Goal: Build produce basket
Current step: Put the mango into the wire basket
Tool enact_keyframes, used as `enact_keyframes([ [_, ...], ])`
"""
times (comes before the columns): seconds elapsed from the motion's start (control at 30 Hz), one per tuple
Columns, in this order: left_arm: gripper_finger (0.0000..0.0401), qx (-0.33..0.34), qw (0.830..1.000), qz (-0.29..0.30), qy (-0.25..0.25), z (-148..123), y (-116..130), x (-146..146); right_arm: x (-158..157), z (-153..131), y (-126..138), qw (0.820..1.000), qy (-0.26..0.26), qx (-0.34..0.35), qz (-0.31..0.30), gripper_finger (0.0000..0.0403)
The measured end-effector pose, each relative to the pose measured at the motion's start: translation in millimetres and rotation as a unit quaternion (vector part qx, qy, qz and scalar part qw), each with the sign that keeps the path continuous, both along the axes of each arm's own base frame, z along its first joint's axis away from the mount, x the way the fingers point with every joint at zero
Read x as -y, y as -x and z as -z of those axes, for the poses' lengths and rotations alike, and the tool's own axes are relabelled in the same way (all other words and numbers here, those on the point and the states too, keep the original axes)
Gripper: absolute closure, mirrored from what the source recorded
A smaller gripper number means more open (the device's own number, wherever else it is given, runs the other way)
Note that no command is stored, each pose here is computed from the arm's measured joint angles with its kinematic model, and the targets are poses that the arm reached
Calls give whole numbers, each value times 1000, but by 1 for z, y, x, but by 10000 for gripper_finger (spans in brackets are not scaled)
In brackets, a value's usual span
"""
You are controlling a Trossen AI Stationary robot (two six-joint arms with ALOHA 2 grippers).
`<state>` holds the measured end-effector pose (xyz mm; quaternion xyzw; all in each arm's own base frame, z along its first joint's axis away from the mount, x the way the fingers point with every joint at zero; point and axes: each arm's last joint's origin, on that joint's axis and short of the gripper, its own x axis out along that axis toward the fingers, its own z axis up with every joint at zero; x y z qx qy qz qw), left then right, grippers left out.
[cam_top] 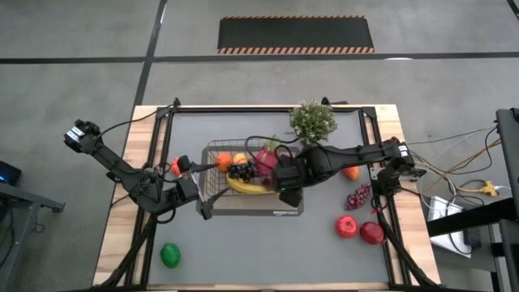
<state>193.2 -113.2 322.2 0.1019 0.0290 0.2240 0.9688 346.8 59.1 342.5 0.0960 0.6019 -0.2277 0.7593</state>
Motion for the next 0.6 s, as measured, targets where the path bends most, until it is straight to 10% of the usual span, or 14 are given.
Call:
enact_keyframes([
  [0.6,70,0,1000,0,0,0,0,0,30,40,81,989,13,-86,123,50],
])
